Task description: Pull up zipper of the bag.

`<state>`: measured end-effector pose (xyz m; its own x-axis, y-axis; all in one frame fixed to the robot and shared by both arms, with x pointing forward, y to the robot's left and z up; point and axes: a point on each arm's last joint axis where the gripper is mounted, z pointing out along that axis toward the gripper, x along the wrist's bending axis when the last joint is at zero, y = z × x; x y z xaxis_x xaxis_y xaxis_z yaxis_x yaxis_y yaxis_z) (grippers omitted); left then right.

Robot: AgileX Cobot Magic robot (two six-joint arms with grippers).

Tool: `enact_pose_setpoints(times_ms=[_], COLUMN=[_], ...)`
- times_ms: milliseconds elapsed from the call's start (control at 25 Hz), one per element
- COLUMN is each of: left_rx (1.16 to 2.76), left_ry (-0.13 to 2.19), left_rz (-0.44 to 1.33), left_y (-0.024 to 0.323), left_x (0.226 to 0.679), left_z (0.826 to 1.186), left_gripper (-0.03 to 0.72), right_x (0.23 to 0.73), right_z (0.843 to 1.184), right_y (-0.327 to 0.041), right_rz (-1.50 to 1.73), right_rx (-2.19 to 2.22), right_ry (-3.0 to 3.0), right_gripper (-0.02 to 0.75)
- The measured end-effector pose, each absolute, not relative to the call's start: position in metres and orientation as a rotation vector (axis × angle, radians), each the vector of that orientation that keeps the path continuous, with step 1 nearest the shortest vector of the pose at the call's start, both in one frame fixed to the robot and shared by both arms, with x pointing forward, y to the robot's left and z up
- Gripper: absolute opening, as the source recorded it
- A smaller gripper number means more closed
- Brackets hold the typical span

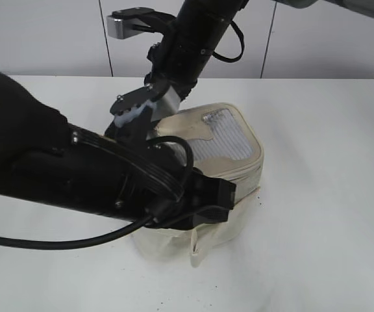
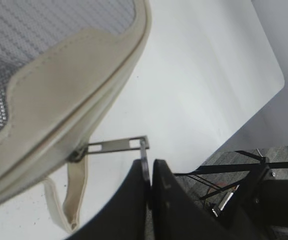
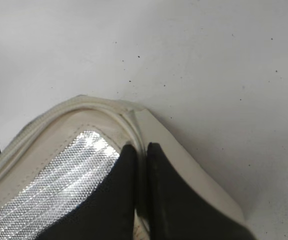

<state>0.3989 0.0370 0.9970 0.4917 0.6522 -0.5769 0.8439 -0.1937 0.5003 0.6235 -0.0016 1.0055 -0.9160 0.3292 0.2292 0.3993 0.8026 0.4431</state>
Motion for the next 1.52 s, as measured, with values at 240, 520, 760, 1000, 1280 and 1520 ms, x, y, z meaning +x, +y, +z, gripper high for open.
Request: enact_pose_setpoints(times_ms=[240, 520, 760, 1000, 1280, 1520], left_rx=[1.932, 1.942, 1.922, 1.833, 1.771, 1.820], left_ry=[1.226, 1.176, 1.081, 1.058, 1.185, 1.191], left_rz=[-0.298, -0.333, -0.255, -0.079, 0.054, 0.147], left_y=[0.036, 0.035, 0.050, 0.081, 0.115, 0.125], left_x=[0.399, 0.393, 0.394, 0.413, 0.449, 0.477], left_z=[0.999, 1.008, 1.033, 1.061, 1.059, 1.060], left_gripper=[0.009, 0.213, 0.403, 0.417, 0.421, 0.422], right_x=[0.624, 0.624, 0.626, 0.627, 0.635, 0.654], right_z=[1.005, 1.005, 1.008, 1.009, 1.029, 1.050], right_y=[-0.002, -0.002, -0.002, -0.003, -0.022, -0.063], right_rz=[-0.745, -0.740, -0.754, -0.747, -0.794, -0.854], right_rx=[-0.578, -0.632, -0.689, -0.758, -0.829, -1.003], right_ry=[-2.850, -2.830, -2.812, -2.799, -2.813, -2.789], right_gripper=[0.032, 0.036, 0.192, 0.391, 0.430, 0.430])
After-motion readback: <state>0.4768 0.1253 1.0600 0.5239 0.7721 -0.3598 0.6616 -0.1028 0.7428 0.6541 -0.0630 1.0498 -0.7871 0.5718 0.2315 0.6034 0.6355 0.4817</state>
